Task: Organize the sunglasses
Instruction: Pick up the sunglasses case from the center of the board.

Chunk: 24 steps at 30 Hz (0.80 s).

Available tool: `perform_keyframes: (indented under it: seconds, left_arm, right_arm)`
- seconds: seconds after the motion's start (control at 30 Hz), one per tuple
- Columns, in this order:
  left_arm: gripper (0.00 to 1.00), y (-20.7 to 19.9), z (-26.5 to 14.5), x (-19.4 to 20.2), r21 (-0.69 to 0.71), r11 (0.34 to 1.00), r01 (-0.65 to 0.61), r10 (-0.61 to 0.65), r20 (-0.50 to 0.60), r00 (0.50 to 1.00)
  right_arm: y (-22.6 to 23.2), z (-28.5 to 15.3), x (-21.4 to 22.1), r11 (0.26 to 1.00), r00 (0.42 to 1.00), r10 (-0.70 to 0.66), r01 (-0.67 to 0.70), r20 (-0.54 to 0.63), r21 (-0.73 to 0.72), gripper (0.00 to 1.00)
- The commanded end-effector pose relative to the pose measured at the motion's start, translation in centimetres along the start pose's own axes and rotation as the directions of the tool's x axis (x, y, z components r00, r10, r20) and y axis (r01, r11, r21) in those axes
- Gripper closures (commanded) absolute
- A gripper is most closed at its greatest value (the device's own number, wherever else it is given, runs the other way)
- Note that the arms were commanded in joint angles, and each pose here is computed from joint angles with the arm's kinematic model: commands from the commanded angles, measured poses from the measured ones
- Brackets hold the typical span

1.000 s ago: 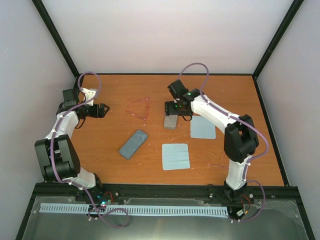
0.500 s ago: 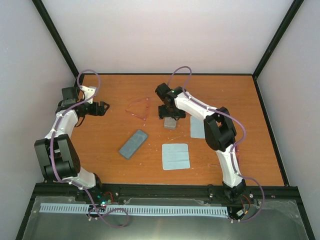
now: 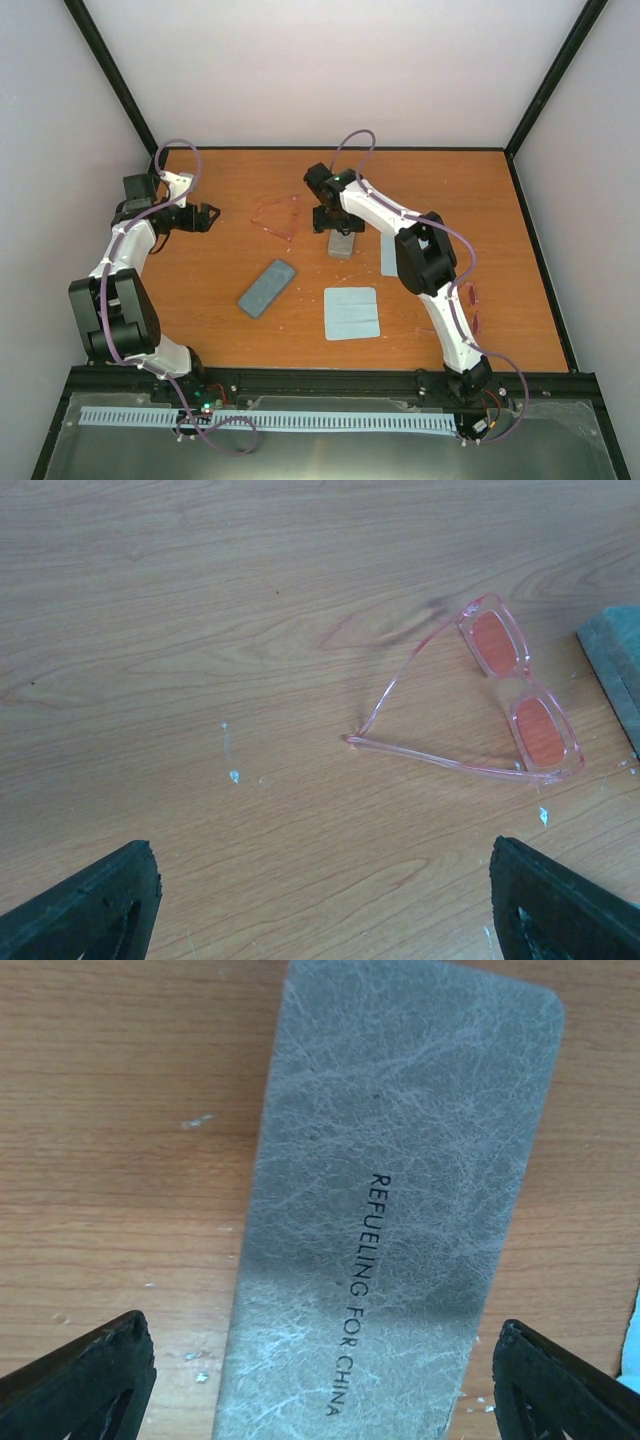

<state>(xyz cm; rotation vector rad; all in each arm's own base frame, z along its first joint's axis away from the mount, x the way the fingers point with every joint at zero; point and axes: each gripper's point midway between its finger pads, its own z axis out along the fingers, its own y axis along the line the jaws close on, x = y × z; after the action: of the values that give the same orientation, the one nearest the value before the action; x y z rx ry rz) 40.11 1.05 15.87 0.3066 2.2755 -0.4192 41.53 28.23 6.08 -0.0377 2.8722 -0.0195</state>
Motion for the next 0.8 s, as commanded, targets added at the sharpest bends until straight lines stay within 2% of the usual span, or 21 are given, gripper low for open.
perform_keyframes:
  seconds: [0.0, 0.27, 0.47, 0.6, 0.77]
  left_arm:
    - [0.11, -0.5, -0.1, -0.7, 0.032, 0.999, -0.031, 0.03, 0.017, 0.999]
    - [0.11, -0.4, 0.3, -0.3, 0.04, 0.999, -0.025, 0.025, 0.009, 1.0]
    - [0.11, -0.3, 0.8, 0.2, 0.051, 0.999, -0.017, 0.017, 0.001, 1.0]
    - [0.11, -0.1, 1.2, 0.4, 0.051, 0.999, -0.011, 0.011, -0.008, 1.0]
    - [0.12, -0.2, 1.1, 0.2, 0.057, 0.998, -0.014, 0.014, -0.003, 1.0]
  right_arm:
    - [-1.0, 0.6, 0.1, 0.997, 1.0, 0.019, -0.018, -0.014, 0.07, 0.1]
    - [-1.9, 1.7, 0.2, 0.995, 0.998, 0.059, -0.056, -0.038, 0.08, 0.11]
    - [-2.4, 2.5, 0.4, 0.995, 0.996, 0.076, -0.072, -0.053, 0.069, 0.19]
    - [-2.6, 3.0, 0.7, 0.995, 0.995, 0.077, -0.072, -0.067, 0.075, 0.31]
    - [-2.3, 3.3, 0.9, 0.996, 0.994, 0.077, -0.073, -0.082, 0.05, 0.36]
